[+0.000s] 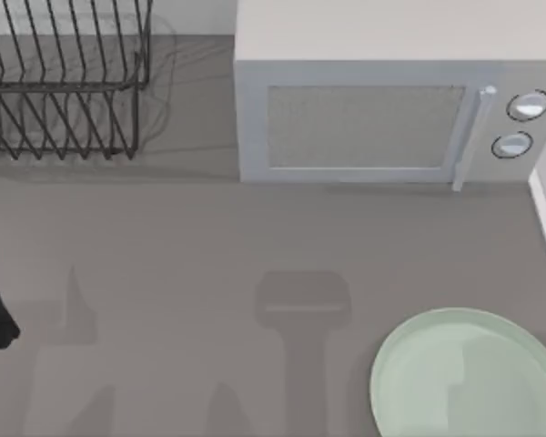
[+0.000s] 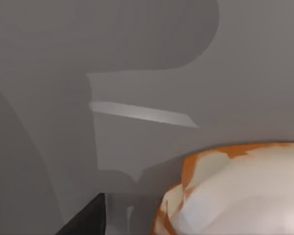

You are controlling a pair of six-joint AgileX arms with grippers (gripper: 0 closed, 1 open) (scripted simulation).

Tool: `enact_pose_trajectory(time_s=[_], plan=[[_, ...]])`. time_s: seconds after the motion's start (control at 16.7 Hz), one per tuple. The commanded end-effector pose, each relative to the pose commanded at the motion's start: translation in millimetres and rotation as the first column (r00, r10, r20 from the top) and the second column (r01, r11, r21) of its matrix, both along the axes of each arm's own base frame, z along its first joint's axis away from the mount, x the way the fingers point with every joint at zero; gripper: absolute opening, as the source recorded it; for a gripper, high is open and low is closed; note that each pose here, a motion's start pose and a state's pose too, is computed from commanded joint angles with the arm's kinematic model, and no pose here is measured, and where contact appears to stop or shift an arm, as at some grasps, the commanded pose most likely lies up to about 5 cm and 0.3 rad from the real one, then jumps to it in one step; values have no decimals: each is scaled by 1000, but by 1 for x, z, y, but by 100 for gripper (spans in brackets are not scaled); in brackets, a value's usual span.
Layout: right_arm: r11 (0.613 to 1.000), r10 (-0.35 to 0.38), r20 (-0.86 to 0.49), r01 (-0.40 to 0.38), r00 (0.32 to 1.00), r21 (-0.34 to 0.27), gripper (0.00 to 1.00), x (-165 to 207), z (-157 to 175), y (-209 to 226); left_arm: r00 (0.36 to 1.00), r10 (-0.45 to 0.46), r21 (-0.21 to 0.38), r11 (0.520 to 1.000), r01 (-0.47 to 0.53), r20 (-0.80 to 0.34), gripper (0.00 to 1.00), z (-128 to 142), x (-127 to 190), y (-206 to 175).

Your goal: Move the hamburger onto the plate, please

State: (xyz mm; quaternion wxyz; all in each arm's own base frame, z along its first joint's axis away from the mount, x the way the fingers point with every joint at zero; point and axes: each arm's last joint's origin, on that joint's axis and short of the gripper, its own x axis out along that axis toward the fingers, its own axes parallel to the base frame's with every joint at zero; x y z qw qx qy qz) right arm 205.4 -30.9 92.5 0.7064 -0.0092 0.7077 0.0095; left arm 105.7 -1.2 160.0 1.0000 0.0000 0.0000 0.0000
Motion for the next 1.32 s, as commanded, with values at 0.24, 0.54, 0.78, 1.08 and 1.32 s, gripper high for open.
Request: enact_pose_trajectory(time_s=[0.24, 0.54, 0.78, 1.08, 1.32], plan=[[1000, 0, 0, 0, 1000, 0, 85, 0, 0, 0, 1000, 0, 0, 1000, 0, 0, 100, 0, 0, 0], [1000, 0, 0, 0, 1000, 0, 47, 0, 0, 0, 1000, 0, 0, 1000, 0, 0, 100, 0, 0, 0], [1000, 0, 0, 0, 1000, 0, 17, 0, 0, 0, 1000, 0, 0, 1000, 0, 0, 100, 0, 0, 0], [1000, 0, 0, 0, 1000, 0, 0, 0, 0, 0, 1000, 0, 0, 1000, 0, 0, 100, 0, 0, 0], [1000, 0, 0, 0, 1000, 0, 0, 0, 0, 0, 1000, 0, 0, 1000, 0, 0, 100, 0, 0, 0]])
